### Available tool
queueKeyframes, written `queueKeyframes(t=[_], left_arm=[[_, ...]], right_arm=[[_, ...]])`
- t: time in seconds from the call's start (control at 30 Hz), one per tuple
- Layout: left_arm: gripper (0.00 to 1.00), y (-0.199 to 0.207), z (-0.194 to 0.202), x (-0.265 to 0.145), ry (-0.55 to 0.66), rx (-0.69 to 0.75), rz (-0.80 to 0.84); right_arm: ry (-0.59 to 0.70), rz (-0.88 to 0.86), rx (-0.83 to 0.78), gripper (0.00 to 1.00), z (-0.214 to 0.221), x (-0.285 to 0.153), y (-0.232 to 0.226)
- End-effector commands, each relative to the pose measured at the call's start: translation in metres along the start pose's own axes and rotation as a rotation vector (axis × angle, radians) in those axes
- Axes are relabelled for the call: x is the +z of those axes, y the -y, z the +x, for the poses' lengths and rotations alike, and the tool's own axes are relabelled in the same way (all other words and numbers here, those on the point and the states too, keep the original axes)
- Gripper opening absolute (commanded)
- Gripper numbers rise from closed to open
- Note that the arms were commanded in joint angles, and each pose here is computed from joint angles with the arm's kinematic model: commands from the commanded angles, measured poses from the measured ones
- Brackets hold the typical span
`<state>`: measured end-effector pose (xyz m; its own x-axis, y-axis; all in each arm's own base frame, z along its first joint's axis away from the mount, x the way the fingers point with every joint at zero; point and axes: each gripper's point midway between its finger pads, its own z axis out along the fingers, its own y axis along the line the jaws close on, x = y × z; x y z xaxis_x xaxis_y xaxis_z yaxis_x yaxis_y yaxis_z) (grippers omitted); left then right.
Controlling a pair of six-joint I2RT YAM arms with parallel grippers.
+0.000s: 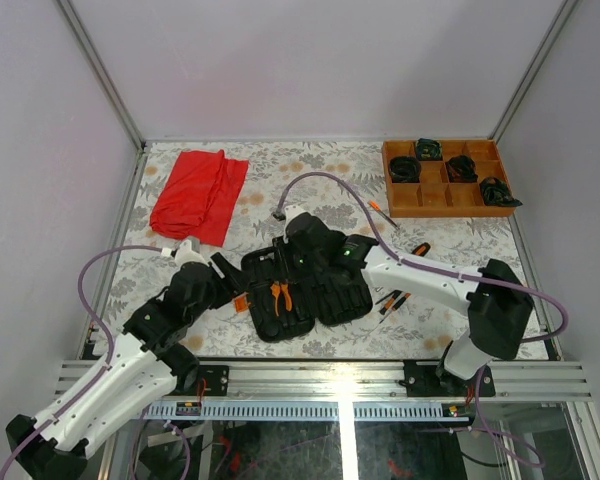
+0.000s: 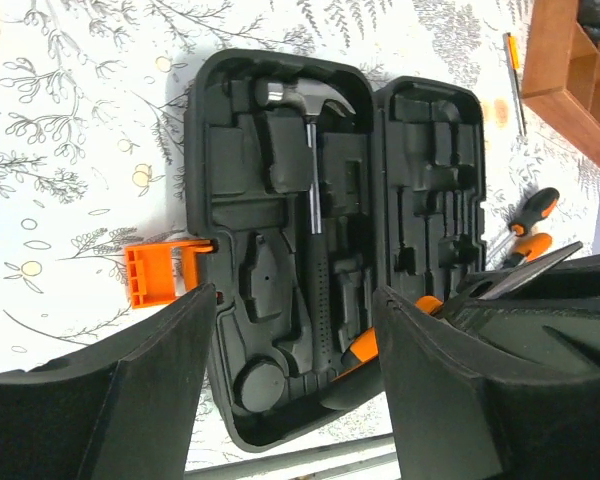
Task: Sort the tools into containers
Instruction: Place the pliers in the storage box.
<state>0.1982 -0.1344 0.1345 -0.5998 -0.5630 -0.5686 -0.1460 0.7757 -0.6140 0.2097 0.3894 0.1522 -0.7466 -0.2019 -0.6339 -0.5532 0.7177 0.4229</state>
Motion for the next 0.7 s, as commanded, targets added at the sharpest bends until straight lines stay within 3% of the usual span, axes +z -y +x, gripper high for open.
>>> queueKeyframes(t=[0.0,0.33,0.67], left_arm=[[0.62,-0.013,0.001,0.004,0.017,-0.047,-0.060],[0.61,-0.023,0.015,0.009,-0.020,-0.030,-0.069],[0.61,-0.019,0.018,0.007,-0.033,-0.062,-0.041]], right_arm=[[0.074,-0.011,0.014,0.00,-0.032,0.004,-0.018],[-0.057,0.022,0.000,0.00,-0.023,0.033,-0.020],[-0.107,0.073,-0.023,0.00,-0.022,0.061,-0.013]])
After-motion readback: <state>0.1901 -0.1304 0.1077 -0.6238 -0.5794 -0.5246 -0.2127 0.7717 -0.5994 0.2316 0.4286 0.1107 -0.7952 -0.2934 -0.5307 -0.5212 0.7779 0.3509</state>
